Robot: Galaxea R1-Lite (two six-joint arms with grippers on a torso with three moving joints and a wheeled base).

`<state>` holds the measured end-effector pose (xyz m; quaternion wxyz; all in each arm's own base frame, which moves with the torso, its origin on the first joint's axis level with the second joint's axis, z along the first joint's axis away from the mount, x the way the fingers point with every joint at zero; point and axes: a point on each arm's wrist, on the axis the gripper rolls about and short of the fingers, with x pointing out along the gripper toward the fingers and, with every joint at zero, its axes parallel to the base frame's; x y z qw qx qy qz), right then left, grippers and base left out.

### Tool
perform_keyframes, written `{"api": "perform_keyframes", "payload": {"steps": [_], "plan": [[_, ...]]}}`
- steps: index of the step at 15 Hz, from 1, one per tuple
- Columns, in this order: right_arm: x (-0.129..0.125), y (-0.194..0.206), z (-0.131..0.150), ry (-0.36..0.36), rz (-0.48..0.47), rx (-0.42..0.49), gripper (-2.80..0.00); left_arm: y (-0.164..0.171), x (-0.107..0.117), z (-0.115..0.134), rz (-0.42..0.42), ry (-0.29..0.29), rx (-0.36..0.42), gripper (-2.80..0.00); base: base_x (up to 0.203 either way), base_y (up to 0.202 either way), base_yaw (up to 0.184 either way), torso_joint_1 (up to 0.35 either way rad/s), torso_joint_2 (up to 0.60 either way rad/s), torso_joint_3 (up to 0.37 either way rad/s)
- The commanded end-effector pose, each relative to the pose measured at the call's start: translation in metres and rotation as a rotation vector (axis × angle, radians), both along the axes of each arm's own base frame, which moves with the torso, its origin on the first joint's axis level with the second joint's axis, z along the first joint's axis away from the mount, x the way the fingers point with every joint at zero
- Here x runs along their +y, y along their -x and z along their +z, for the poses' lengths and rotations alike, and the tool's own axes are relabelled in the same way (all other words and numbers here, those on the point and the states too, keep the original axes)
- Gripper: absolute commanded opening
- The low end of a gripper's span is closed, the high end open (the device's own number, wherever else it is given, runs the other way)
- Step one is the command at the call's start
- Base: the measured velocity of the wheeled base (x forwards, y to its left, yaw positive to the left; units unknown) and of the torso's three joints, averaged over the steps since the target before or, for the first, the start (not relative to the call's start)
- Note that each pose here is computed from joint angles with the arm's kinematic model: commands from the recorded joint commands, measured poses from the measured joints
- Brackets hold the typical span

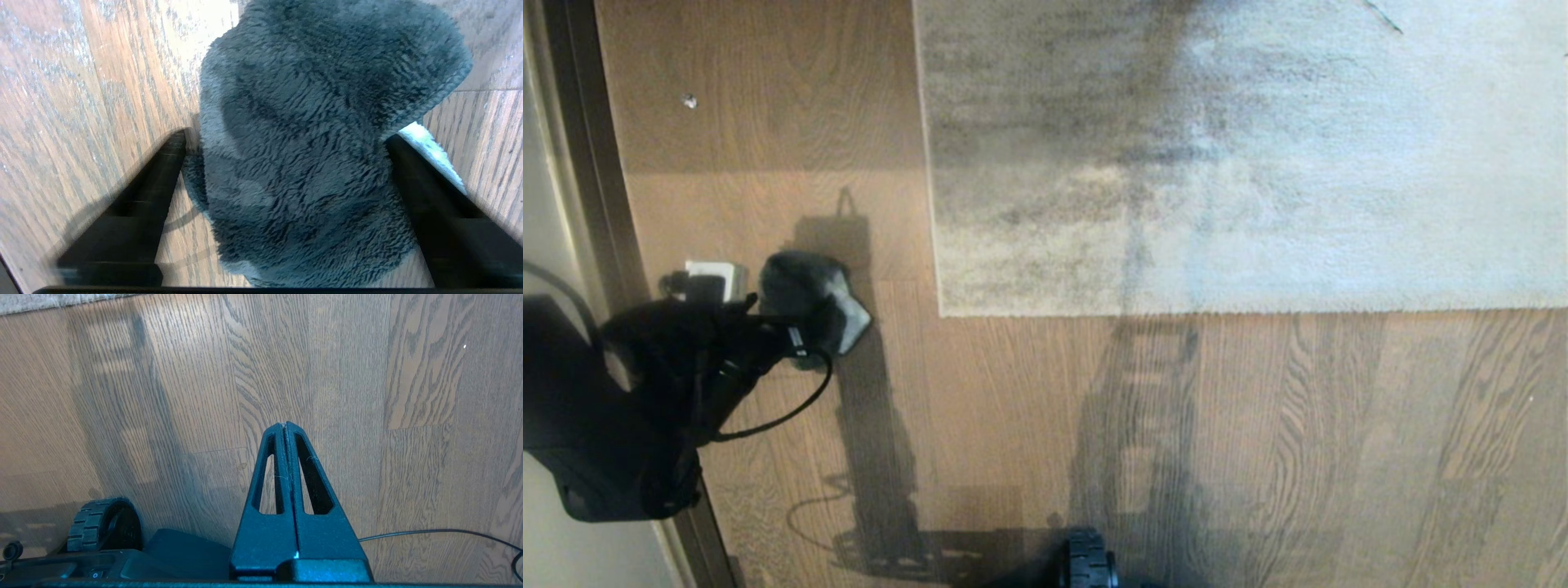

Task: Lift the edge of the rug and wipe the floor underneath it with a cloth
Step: Pick up the rag

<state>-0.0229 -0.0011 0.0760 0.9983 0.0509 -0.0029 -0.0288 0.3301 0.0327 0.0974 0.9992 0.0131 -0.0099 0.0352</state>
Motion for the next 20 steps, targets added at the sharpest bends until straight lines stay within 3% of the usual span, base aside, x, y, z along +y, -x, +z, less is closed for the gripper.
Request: {"api": "perform_keyframes", "payload": {"steps": [1, 13, 20], "plan": [[0.000, 0.000, 0.000, -0.001, 0.000, 0.000, -2.80, 0.000, 0.000, 0.005, 0.000, -0.004, -0.047, -2.80, 0.000, 0.000, 0.000, 0.000, 0.00, 0.000], [0.000, 0.000, 0.000, -0.001, 0.000, -0.001, -2.80, 0.006, -0.005, 0.015, -0.011, -0.008, -0.072, -2.80, 0.000, 0.000, 0.000, 0.000, 0.00, 0.000], [0.000, 0.000, 0.000, -0.001, 0.000, 0.000, -2.80, 0.050, -0.009, 0.035, -0.005, -0.015, -0.083, -2.80, 0.000, 0.000, 0.000, 0.000, 0.00, 0.000]]}}
